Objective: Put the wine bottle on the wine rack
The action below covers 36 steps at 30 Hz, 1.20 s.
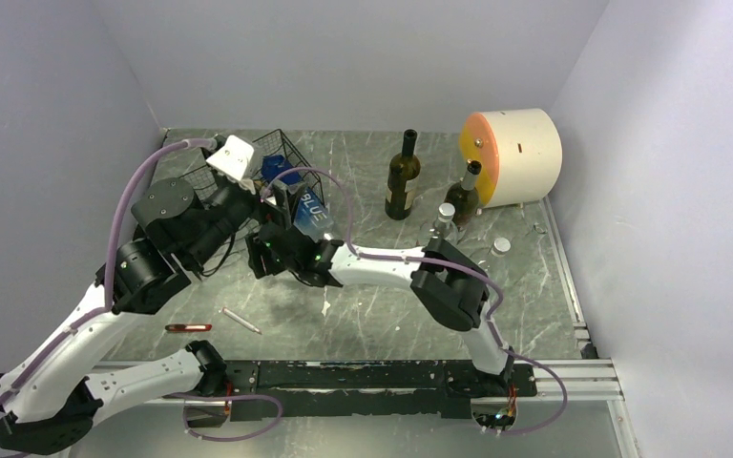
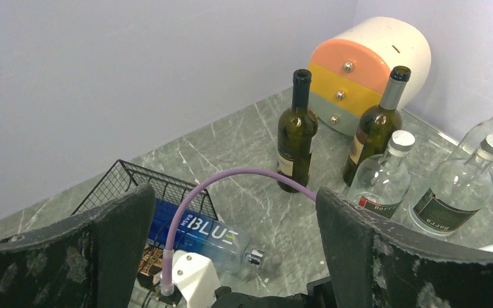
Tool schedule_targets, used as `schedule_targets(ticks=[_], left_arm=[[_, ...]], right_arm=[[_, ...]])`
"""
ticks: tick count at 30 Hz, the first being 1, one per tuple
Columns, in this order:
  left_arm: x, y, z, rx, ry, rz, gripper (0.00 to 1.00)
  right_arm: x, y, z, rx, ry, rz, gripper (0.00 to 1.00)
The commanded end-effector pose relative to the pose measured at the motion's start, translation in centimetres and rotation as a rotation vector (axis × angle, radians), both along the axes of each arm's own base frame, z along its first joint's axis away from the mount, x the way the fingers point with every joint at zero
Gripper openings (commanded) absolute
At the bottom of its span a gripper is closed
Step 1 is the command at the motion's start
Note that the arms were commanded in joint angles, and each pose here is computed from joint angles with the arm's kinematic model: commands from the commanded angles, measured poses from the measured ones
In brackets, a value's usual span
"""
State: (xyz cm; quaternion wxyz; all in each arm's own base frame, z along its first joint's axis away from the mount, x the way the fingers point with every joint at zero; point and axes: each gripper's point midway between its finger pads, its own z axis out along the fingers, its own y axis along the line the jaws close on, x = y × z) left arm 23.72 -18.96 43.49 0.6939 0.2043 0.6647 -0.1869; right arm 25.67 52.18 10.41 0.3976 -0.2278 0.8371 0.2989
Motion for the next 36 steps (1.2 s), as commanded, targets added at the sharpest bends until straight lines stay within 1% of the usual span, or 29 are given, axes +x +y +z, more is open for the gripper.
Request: schedule_targets(ticks=[1, 4, 13, 18, 20, 24, 30, 36], left_arm=[[0.4, -0.3, 0.1, -0.01, -0.004, 0.009, 0.99], [0.4, -0.3, 0.0, -0.006, -0.001, 0.01, 0.99], [0.5, -0.3, -0.1, -0.005, 0.0, 0.015, 0.99], [0.6, -0.4, -0.4, 0.001, 0.005, 0.015, 0.99], [0.6, -0.4, -0.3, 0.0, 0.004, 0.013, 0.99], [0.5, -0.4, -0.2, -0.003, 0.004, 0.013, 0.99], [0.5, -0.4, -0.1, -0.003, 0.004, 0.01, 0.99], [0.6, -0.5, -0.2, 0.0, 0.006, 0.01, 0.99]], right_arm=[[-0.9, 0.0, -1.0, -0.035, 0.042, 0.013, 0.6], [-0.6, 0.0, -2.0, -0.064, 0.049, -0.001, 0.59], [-0.3, 0.9, -4.0, -0.116, 0.075, 0.008, 0.51], [0.7, 1.4, -3.5, -0.103, 0.042, -0.006, 0.35], [1.3, 1.7, -3.2, -0.09, 0.033, -0.013, 0.31], [2.3, 2.2, -3.0, -0.066, 0.023, -0.02, 0.25], [3.1, 2.9, -2.5, -0.025, 0.024, -0.01, 0.23], [2.8, 2.6, -3.6, 0.011, 0.067, -0.007, 0.17]])
